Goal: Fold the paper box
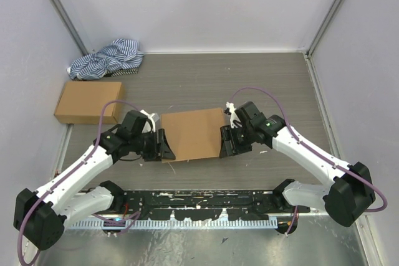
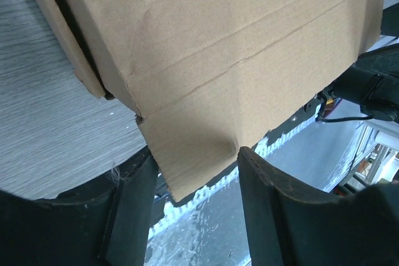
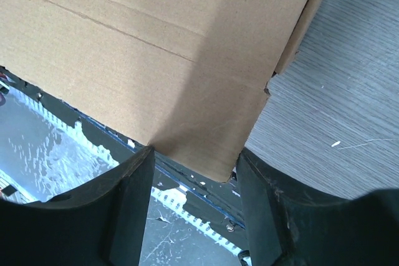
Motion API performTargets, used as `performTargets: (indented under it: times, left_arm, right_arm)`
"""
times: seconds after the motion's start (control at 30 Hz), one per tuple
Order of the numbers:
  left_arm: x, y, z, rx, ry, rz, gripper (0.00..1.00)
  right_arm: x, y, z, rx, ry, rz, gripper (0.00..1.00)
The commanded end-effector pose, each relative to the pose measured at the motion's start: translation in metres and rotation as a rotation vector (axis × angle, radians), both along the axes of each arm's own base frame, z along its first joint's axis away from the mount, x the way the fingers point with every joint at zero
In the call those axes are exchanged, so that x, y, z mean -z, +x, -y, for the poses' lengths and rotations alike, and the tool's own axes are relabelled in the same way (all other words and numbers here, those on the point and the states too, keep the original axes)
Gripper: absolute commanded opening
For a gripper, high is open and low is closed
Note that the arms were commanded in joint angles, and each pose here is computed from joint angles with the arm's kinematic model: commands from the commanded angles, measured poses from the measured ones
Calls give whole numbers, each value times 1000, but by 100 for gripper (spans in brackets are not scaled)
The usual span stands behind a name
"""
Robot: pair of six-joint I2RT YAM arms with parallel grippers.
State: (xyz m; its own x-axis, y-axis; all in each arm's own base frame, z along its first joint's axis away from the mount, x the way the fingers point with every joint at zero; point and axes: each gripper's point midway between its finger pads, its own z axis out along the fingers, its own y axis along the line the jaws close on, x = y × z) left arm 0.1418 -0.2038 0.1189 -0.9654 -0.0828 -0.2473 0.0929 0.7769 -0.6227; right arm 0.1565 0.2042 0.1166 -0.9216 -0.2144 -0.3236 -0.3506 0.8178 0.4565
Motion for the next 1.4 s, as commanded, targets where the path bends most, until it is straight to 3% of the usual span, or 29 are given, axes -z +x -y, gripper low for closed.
performTargets:
  times: [0.0, 1.03, 1.37]
  left_arm:
    - [-1, -8, -2, 53, 4, 0, 60]
    - [-1, 0, -11, 33, 78, 21, 61]
    - [-23, 14, 2, 27, 21, 71, 59]
  right_arm:
    - [-8, 3, -5, -29, 36, 53, 60]
    - [-1, -1, -1, -35, 10, 28, 61]
    - [-26, 9, -18, -60, 90, 67, 61]
